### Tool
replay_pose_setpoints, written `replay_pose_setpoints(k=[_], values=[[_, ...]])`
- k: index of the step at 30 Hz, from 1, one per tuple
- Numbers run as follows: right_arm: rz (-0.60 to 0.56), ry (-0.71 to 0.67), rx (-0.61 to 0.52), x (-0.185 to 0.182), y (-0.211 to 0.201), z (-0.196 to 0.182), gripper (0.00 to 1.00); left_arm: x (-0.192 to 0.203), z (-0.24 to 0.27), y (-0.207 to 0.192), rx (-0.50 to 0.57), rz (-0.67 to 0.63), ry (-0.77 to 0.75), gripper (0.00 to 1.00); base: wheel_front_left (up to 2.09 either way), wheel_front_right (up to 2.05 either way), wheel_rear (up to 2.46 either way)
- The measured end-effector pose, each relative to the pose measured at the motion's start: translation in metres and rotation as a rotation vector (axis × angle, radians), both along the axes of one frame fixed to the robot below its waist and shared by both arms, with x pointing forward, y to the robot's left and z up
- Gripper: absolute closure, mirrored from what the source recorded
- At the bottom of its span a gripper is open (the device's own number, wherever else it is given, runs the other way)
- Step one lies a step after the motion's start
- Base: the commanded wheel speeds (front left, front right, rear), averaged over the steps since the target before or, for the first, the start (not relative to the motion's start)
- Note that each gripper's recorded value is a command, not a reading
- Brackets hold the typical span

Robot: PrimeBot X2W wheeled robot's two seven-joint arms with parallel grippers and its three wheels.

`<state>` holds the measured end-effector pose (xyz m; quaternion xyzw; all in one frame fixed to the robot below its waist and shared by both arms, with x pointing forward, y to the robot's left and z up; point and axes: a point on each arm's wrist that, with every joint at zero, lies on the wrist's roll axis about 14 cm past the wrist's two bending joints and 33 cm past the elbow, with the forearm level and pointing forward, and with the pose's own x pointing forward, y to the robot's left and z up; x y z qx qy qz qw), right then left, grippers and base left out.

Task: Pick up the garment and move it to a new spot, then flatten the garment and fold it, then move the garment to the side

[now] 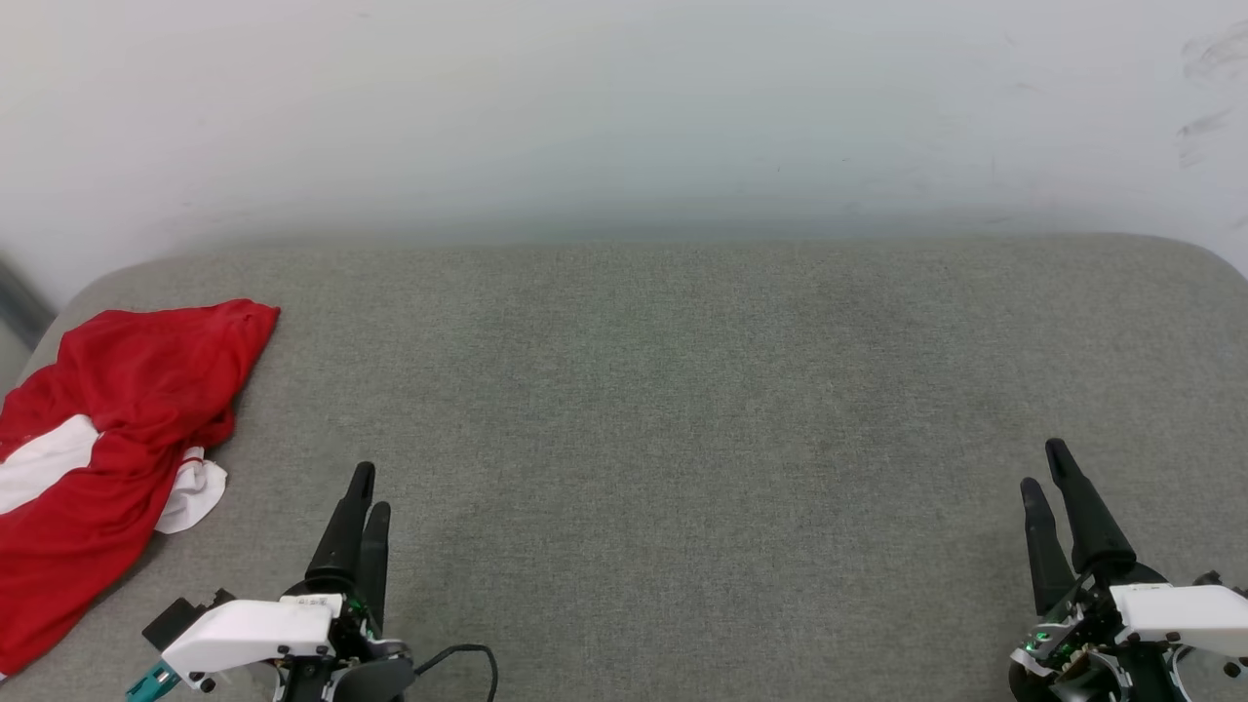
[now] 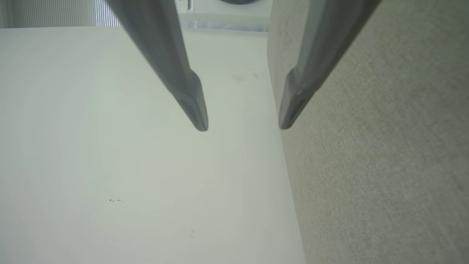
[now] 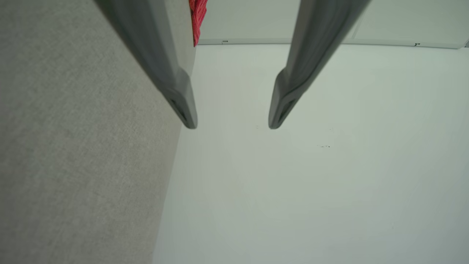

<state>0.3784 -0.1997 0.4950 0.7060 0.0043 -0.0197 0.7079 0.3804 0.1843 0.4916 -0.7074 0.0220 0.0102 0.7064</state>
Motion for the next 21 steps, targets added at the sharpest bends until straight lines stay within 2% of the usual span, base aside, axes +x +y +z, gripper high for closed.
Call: replay_pose_setpoints(k=[12,21], values=[[-0.01,-0.061,-0.061,0.003,0.004,0.02,0.0,0.007,0.025,-0.016,0.055,-0.022,-0.078,0.0,0.0,0.0,0.0],[0.004,-0.102,-0.19,0.005,0.009,0.034,0.0,0.009,0.036,-0.021,0.253,-0.031,-0.117,0.0,0.0,0.0,0.0]])
